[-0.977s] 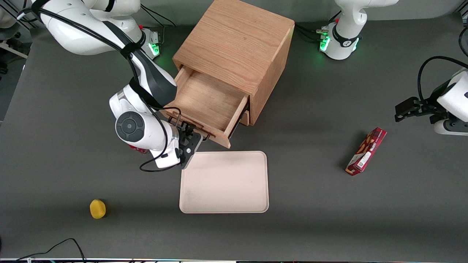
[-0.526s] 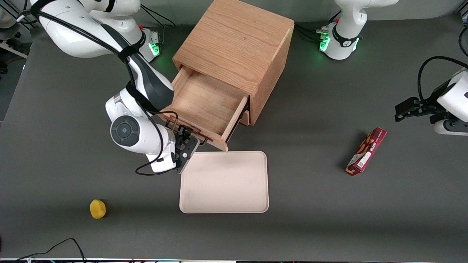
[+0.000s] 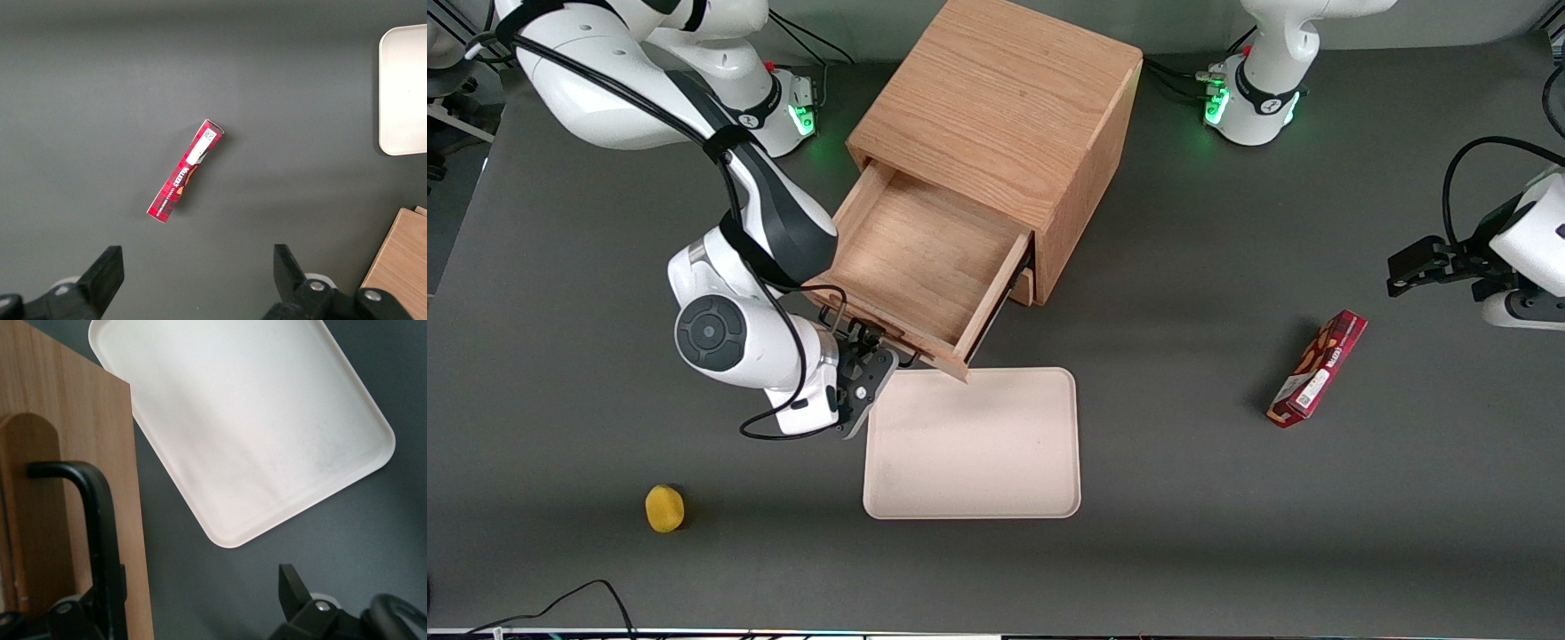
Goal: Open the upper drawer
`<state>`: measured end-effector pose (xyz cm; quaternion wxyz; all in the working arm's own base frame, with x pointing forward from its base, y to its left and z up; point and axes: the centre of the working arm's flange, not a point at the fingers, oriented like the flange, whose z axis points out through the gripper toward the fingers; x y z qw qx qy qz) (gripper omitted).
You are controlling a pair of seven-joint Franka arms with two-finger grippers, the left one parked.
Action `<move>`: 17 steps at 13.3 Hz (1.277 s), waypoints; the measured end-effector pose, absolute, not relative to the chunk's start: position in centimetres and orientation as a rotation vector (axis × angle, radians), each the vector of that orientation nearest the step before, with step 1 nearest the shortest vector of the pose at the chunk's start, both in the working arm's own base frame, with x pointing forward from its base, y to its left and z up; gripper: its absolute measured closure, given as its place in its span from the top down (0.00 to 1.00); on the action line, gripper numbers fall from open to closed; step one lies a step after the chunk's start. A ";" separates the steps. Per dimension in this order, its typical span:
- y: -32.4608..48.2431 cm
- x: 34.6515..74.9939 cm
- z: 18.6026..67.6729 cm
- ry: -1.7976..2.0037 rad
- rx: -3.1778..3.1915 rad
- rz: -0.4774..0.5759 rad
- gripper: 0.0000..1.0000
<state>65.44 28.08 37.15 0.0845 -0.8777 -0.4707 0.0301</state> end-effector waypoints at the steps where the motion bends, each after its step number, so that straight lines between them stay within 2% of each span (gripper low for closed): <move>1: 27.8 65.7 37.2 -1.405 -2.619 0.087 1.00; 9: 26.1 66.3 37.9 -1.414 -2.615 0.131 1.00; 17: 26.4 65.1 44.0 -1.422 -2.583 0.223 1.00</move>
